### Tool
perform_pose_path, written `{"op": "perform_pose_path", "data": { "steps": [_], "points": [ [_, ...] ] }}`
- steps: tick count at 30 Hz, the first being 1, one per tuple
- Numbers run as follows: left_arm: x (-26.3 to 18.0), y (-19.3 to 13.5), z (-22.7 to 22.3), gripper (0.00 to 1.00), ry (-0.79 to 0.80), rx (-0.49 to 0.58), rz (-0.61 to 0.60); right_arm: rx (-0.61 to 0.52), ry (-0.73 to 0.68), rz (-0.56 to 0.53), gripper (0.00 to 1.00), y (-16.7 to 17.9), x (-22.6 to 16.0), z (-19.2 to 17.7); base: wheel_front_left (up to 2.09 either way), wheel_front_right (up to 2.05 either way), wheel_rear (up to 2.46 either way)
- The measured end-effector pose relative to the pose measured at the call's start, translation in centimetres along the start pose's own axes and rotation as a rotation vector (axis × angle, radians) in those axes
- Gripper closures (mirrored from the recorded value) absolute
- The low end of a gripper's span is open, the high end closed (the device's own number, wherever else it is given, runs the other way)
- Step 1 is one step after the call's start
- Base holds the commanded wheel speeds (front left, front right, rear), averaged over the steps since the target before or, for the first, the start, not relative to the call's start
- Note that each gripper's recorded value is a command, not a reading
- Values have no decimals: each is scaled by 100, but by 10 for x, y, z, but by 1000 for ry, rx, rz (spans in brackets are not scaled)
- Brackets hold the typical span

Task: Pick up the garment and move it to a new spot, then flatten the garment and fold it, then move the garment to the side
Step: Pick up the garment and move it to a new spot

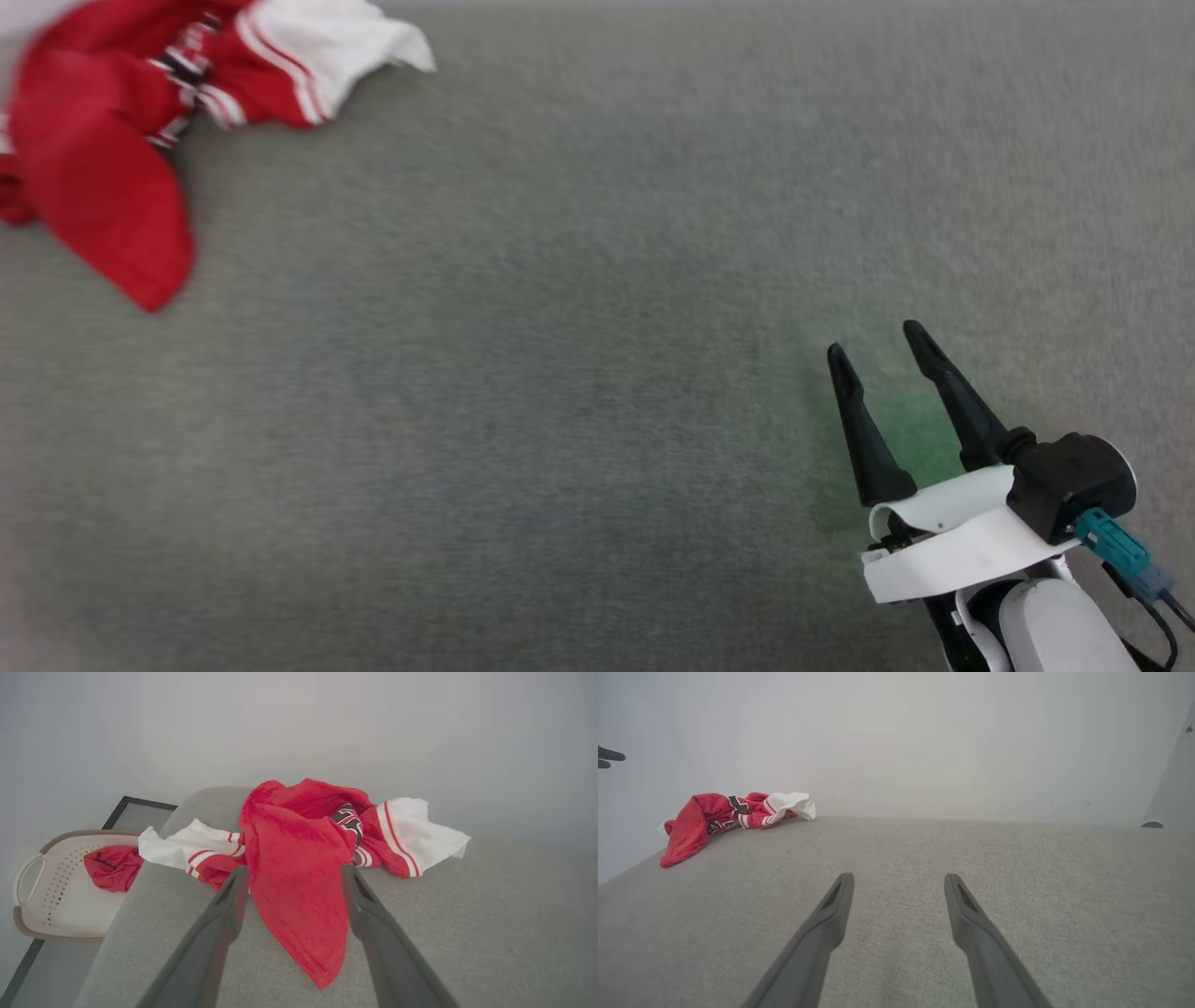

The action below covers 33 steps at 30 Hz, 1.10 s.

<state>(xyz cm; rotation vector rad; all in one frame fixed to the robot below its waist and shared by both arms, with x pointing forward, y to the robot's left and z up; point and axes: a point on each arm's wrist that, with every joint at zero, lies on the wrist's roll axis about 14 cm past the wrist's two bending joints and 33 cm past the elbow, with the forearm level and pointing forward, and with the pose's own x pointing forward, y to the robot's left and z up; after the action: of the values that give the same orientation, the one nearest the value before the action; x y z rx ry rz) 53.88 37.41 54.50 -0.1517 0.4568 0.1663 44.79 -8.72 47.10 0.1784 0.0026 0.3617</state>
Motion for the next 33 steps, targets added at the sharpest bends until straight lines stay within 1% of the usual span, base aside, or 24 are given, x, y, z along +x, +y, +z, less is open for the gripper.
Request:
{"op": "perform_pose_path", "data": {
  "steps": [5, 8, 11, 16, 21, 23, 26, 31, 32, 33],
  "points": [
    [38, -4, -34, 0, 187, 8, 14, 1, 25, -37, 0, -18, 1, -13, 0, 0, 0],
    [56, -6, -47, 0, 256, 34, 29, -1, 43, -62, 0, -28, -1, -20, 0, 0, 0],
    [72, -10, -67, 0, 341, 38, 35, -5, 47, -80, 0, -36, 0, -22, 0, 0, 0],
    [93, -6, -85, 0, 408, 65, 67, -6, 65, -110, 0, -49, -3, -30, 0, 0, 0],
    [110, -9, -113, 0, 488, 87, 80, -8, 78, -134, 0, -58, -4, -37, 0, 0, 0],
    [114, -8, -119, 0, 508, 95, 87, -9, 84, -141, 0, -61, -5, -39, 0, 0, 0],
    [119, -8, -126, 0, 527, 76, 103, -6, 99, -150, 0, -64, -6, -44, 0, 0, 0],
    [120, -8, -129, 0, 538, 76, 111, -7, 106, -140, 0, -61, -3, -45, 0, 0, 0],
    [120, -8, -129, 2, 536, 75, 111, -6, 105, -137, 0, -60, -2, -44, 0, 0, 0],
    [120, -9, -129, 76, 534, 75, 111, -5, 105, -134, 0, -59, -1, -44, 0, 0, 0]
  ]
}}
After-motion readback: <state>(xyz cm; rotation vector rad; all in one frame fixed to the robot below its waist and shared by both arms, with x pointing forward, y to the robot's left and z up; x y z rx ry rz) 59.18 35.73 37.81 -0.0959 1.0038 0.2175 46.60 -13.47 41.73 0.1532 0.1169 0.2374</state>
